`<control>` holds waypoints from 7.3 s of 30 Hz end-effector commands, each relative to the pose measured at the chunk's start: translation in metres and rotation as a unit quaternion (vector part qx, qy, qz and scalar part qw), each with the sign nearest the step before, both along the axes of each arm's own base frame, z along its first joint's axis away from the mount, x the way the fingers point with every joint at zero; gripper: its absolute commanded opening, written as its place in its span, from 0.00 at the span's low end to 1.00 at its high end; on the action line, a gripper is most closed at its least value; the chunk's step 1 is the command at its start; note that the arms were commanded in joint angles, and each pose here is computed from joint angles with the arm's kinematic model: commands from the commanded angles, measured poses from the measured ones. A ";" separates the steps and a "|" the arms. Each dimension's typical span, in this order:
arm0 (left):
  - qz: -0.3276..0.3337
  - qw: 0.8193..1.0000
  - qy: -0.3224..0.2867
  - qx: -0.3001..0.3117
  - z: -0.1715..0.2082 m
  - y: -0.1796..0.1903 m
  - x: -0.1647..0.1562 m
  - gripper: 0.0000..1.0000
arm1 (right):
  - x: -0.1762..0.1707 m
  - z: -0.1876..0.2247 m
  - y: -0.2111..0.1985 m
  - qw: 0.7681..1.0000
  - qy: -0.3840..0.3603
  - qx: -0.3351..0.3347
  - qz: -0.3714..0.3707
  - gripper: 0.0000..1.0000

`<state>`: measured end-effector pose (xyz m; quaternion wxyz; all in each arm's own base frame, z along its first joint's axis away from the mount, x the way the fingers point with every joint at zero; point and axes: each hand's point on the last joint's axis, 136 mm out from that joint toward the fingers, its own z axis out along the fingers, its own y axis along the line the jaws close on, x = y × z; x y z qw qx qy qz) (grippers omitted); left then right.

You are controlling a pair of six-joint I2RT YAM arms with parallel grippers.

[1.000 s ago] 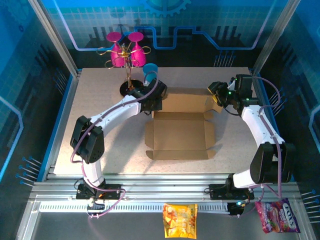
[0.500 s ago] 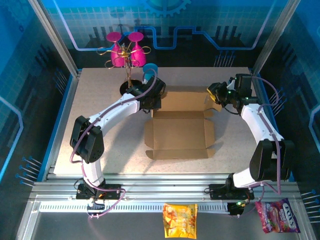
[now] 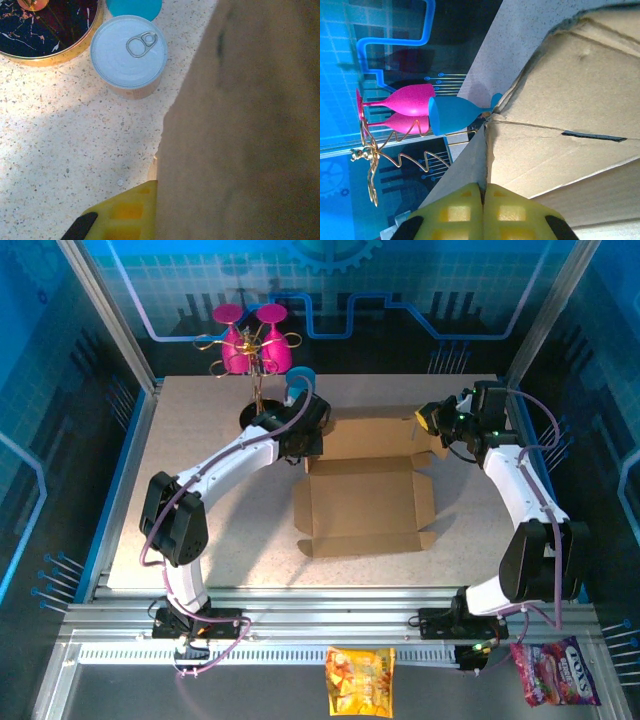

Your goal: Fold the paper box

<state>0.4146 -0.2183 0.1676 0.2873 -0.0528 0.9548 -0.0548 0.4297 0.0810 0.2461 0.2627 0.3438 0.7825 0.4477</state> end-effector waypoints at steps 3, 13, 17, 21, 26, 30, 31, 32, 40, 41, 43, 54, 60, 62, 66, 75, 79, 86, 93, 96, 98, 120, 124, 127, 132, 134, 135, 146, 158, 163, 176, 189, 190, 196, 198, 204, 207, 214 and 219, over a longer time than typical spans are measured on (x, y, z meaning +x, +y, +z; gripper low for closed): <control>0.004 0.999 -0.021 -0.042 0.030 -0.004 0.006 0.00 | -0.002 0.035 -0.007 0.998 -0.059 -0.014 -0.012 0.37; 0.002 0.998 -0.022 -0.053 0.050 0.004 0.008 0.00 | -0.063 -0.013 -0.051 0.988 -0.064 -0.131 -0.054 0.50; -0.002 0.998 -0.022 -0.053 0.053 0.003 0.008 0.00 | -0.069 -0.054 -0.047 0.985 -0.035 -0.164 -0.030 0.51; -0.006 0.998 -0.021 -0.052 0.056 0.003 0.009 0.00 | -0.056 -0.073 -0.046 0.983 -0.026 -0.180 -0.006 0.53; -0.011 0.998 -0.021 -0.054 0.059 0.001 0.008 0.00 | -0.036 -0.081 -0.046 0.983 -0.032 -0.182 0.004 0.54; -0.014 0.998 -0.019 -0.054 0.058 0.001 0.007 0.00 | -0.022 -0.075 -0.038 0.984 -0.047 -0.169 0.014 0.47; -0.014 0.998 -0.018 -0.053 0.057 0.001 0.007 0.00 | -0.020 -0.071 -0.035 0.984 -0.053 -0.169 0.017 0.44; -0.013 0.998 -0.018 -0.053 0.058 0.001 0.008 0.00 | -0.019 -0.066 -0.032 0.983 -0.058 -0.172 0.019 0.43; -0.011 0.998 -0.020 -0.054 0.059 0.001 0.011 0.00 | -0.017 -0.048 -0.016 0.978 -0.072 -0.191 0.045 0.41; -0.012 0.998 -0.020 -0.055 0.060 0.000 0.011 0.00 | -0.017 -0.049 -0.014 0.978 -0.070 -0.191 0.049 0.41; -0.011 0.998 -0.021 -0.057 0.060 -0.001 0.011 0.00 | -0.018 -0.052 -0.009 0.978 -0.068 -0.190 0.056 0.41; -0.008 0.997 -0.020 -0.074 0.063 -0.003 0.015 0.00 | -0.026 -0.065 0.036 0.968 -0.060 -0.212 0.116 0.40; -0.009 0.997 -0.017 -0.073 0.062 -0.001 0.015 0.00 | -0.027 -0.045 0.034 0.962 -0.083 -0.236 0.110 0.45; -0.009 0.997 -0.016 -0.070 0.062 0.000 0.015 0.00 | -0.028 -0.029 0.030 0.958 -0.099 -0.250 0.104 0.46; -0.010 0.998 -0.014 -0.067 0.061 0.002 0.014 0.00 | -0.036 0.003 0.018 0.948 -0.133 -0.279 0.080 0.51; -0.011 0.997 -0.014 -0.069 0.062 0.003 0.013 0.00 | -0.035 0.029 0.008 0.932 -0.158 -0.319 0.064 0.61; -0.011 0.997 -0.013 -0.070 0.062 0.002 0.013 0.00 | -0.027 0.033 0.012 0.932 -0.165 -0.317 0.065 0.61; -0.011 0.997 -0.013 -0.072 0.063 0.003 0.010 0.00 | -0.011 0.041 0.015 0.932 -0.171 -0.313 0.063 0.61; -0.011 0.997 -0.012 -0.073 0.064 0.003 0.008 0.00 | -0.005 0.032 0.010 0.930 -0.149 -0.331 0.060 0.57; -0.011 0.997 -0.013 -0.072 0.064 0.004 0.008 0.00 | -0.005 0.026 -0.001 0.929 -0.133 -0.342 0.051 0.49; -0.011 0.997 -0.012 -0.071 0.065 0.005 0.007 0.00 | -0.005 0.026 -0.008 0.929 -0.131 -0.342 0.047 0.43; -0.002 0.995 0.061 -0.080 0.070 0.002 0.000 0.00 | -0.028 0.065 0.021 0.928 -0.275 -0.219 0.119 0.73; -0.002 0.994 0.078 -0.080 0.067 0.002 -0.003 0.00 | -0.016 0.069 0.022 0.929 -0.279 -0.212 0.114 0.73; -0.003 0.993 0.087 -0.080 0.066 0.001 -0.005 0.00 | -0.013 0.076 0.026 0.926 -0.288 -0.215 0.114 0.73; -0.003 0.993 0.088 -0.083 0.067 0.000 -0.005 0.00 | -0.012 0.073 0.032 0.920 -0.279 -0.251 0.115 0.73; -0.004 0.993 0.086 -0.084 0.069 0.000 -0.005 0.00 | -0.009 0.068 0.029 0.922 -0.266 -0.261 0.107 0.72; -0.004 0.993 0.086 -0.084 0.069 0.000 -0.005 0.00 | -0.008 0.067 0.029 0.921 -0.263 -0.266 0.106 0.70; -0.007 0.992 0.088 -0.092 0.072 -0.002 -0.005 0.00 | 0.002 0.057 0.017 0.909 -0.229 -0.336 0.094 0.56; -0.006 0.992 0.088 -0.092 0.072 -0.001 -0.004 0.00 | 0.007 0.068 0.001 0.897 -0.221 -0.374 0.079 0.36; -0.005 0.992 0.089 -0.093 0.072 -0.001 -0.002 0.00 | -0.009 0.089 0.012 0.893 -0.256 -0.358 0.092 0.50; -0.032 0.993 0.088 -0.078 0.075 0.013 0.007 0.00 | -0.039 0.115 -0.063 0.914 -0.286 -0.289 0.009 0.59; -0.081 0.988 0.068 -0.116 0.078 0.028 0.031 0.00 | 0.018 0.100 -0.070 0.922 -0.359 -0.009 0.141 0.54; -0.082 0.987 0.067 -0.119 0.078 0.029 0.033 0.00 | 0.020 0.098 -0.068 0.918 -0.364 0.004 0.156 0.53; -0.098 0.983 0.069 -0.137 0.077 0.030 0.038 0.00 | 0.024 0.066 -0.061 0.914 -0.356 0.011 0.195 0.53; -0.102 0.983 0.070 -0.139 0.076 0.030 0.038 0.00 | 0.022 0.063 -0.048 0.909 -0.354 0.009 0.219 0.54; -0.092 0.983 0.076 -0.140 0.072 0.034 0.041 0.00 | 0.015 0.064 -0.023 0.898 -0.354 0.017 0.260 0.54; -0.089 0.983 0.076 -0.144 0.074 0.033 0.042 0.00 | 0.010 0.068 -0.021 0.895 -0.359 0.020 0.264 0.54; -0.083 0.983 0.077 -0.146 0.075 0.033 0.041 0.00 | -0.007 0.084 -0.015 0.889 -0.372 0.011 0.266 0.54; -0.080 0.983 0.073 -0.149 0.080 0.033 0.039 0.00 | -0.014 0.090 -0.015 0.889 -0.379 -0.002 0.258 0.55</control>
